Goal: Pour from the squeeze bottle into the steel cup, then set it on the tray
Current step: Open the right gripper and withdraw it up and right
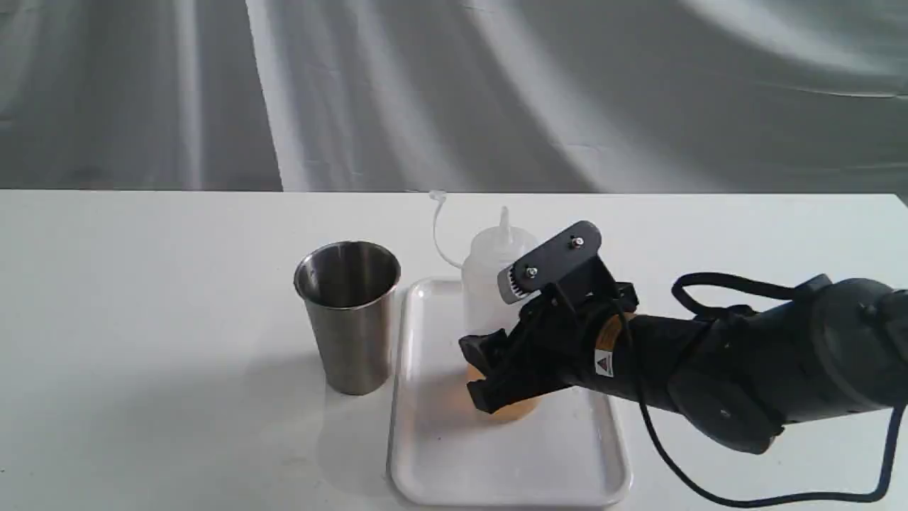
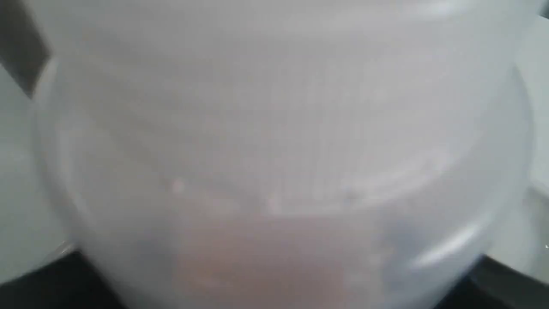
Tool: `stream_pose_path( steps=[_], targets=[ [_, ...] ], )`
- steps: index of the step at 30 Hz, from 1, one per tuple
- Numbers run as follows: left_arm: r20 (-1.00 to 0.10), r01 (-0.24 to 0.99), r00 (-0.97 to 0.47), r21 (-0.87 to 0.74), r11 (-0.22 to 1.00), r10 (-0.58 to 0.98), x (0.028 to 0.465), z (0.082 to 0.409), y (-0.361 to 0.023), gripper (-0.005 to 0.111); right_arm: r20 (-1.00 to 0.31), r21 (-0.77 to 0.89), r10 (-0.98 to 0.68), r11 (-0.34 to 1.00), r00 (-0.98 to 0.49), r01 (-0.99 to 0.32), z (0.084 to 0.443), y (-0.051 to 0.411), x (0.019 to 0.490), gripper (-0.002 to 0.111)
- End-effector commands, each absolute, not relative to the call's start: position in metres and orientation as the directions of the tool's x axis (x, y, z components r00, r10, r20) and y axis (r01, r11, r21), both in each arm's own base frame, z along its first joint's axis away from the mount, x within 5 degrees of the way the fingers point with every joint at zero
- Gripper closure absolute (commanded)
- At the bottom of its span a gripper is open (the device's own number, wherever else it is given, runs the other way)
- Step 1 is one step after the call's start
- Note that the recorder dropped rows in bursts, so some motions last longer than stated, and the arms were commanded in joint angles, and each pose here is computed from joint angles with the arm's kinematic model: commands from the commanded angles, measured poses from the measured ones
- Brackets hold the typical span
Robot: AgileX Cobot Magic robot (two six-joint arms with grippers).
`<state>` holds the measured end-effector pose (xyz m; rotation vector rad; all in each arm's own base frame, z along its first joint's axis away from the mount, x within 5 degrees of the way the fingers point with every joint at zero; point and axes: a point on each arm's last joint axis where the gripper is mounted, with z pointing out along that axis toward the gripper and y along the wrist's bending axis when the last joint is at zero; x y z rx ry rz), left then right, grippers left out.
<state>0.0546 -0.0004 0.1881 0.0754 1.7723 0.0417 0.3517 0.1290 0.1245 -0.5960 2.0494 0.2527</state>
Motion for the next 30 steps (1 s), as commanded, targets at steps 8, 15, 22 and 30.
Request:
stream_pose_path(
  steps=[8,15,22,30],
  targets=[
    [-0.978,0.025,-0.195,0.065,0.998,0.068,0.055,0.187,0.000,0.107,-0.861,-0.120,-0.356,0.836,-0.363,-0.535,0.131,0.131,0.354,0.045],
    [-0.978,0.026,-0.195,0.069,0.997,0.072,0.055,0.187,0.000,0.107,-0.862,-0.126,-0.360,0.835,-0.358,-0.536,0.131,0.131,0.354,0.017],
    [-0.978,0.026,-0.195,0.069,0.997,0.072,0.055,0.187,0.000,0.107,-0.891,-0.143,-0.341,0.838,-0.300,-0.527,0.157,0.130,0.352,0.016],
    [-0.978,0.026,-0.195,0.066,0.997,0.070,0.055,0.187,0.000,0.107,-0.947,-0.208,-0.297,0.856,-0.121,-0.474,0.249,0.119,0.332,0.016]
  ],
)
